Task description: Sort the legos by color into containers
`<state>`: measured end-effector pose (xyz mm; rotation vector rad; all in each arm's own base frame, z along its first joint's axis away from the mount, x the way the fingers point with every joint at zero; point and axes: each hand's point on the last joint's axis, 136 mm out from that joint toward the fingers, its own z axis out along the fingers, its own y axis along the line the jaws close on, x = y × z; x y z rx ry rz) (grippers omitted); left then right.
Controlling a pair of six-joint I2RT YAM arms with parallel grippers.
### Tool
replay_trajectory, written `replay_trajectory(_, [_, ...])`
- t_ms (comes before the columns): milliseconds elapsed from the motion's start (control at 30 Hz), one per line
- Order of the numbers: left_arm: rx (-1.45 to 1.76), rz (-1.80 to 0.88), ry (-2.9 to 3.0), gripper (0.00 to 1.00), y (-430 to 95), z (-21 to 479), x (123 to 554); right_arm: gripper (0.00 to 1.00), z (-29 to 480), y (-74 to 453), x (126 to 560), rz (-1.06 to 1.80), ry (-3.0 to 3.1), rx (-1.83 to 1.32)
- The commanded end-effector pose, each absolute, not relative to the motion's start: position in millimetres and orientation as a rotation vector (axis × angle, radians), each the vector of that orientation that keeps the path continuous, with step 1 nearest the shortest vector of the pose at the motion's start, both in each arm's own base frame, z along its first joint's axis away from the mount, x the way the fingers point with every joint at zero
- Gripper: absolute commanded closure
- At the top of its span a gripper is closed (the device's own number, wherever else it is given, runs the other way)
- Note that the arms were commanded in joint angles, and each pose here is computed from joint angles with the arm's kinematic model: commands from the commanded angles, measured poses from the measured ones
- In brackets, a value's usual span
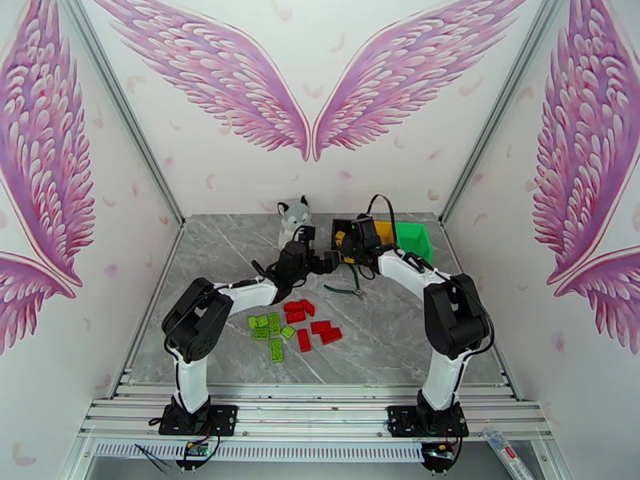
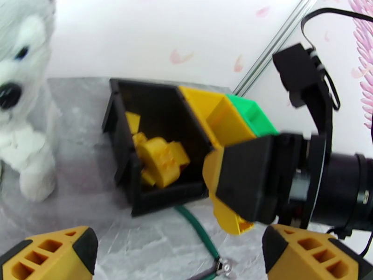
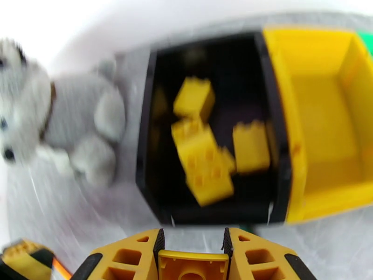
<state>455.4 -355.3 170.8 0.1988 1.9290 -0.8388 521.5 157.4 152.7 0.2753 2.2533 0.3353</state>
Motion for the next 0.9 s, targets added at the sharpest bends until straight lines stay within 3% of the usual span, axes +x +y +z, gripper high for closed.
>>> replay_trajectory(0, [0.235,-0.843,1.917,0.01,-359,180,459,0.72,155,148,547,0.302,2.229,0.317])
replay_trajectory(233, [0.215,-0.774,1.933,0.01,-335,176,442,0.65,165,139,597,0.272,2.21,0.333])
replay_trajectory(400, [0.185,-0.729,1.949,0.01,-313,170,425,0.43,164,142,613,0.265,2.231,0.311])
replay_trajectory(500, [0.164,-0.693,1.967,0.01,-299,163,414,0.32,170,142,610,0.273,2.218,0.301])
replay_trajectory(867, [0.039,-0.495,2.017,0.01,-232,136,379,0.27,175,188,549,0.398,2.226,0.128])
